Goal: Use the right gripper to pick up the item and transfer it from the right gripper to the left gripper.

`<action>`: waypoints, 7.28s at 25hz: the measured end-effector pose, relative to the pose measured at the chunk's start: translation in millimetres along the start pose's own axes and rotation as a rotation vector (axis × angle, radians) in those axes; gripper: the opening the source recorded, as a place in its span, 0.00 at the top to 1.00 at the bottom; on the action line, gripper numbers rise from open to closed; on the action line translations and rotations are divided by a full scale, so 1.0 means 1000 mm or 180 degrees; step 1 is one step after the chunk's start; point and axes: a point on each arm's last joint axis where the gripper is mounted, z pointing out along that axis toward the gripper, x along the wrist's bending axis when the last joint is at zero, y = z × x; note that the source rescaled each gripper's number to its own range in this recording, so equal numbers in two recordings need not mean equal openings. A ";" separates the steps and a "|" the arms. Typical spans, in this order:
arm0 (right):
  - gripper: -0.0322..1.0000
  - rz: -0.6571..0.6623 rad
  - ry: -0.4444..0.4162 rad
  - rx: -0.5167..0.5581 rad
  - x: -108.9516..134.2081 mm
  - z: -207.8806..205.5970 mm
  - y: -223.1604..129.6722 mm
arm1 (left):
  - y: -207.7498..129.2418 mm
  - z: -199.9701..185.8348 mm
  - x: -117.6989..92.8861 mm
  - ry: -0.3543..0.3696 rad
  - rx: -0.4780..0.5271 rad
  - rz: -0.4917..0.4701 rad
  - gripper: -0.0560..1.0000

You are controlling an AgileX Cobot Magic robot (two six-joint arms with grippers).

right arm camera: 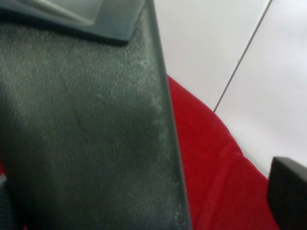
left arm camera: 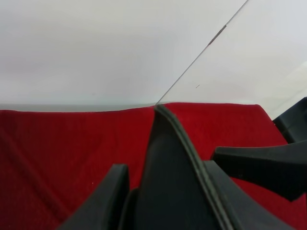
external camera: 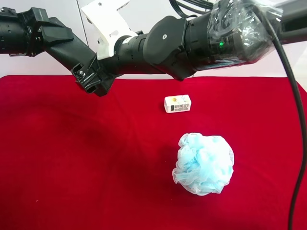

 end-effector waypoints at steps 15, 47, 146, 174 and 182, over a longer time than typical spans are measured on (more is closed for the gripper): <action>0.01 -0.0009 -0.0021 -0.0014 0.000 0.000 0.000 | 0.000 0.000 0.000 0.0007 0.0001 0.0003 0.94; 0.01 0.0347 0.0095 -0.0147 -0.008 -0.031 0.028 | 0.000 0.000 0.001 0.0026 0.0016 0.0028 0.94; 0.01 0.1475 -0.0272 0.1097 -0.009 -0.378 -0.137 | -0.074 0.108 0.034 0.0902 0.2290 0.0143 0.14; 0.01 0.1475 -0.0272 0.1097 -0.009 -0.378 -0.137 | -0.042 0.056 -0.013 0.0523 0.2532 0.0285 0.00; 0.01 0.1475 -0.0272 0.1097 -0.009 -0.378 -0.137 | -0.026 0.000 -0.049 0.0279 0.2786 0.0456 0.00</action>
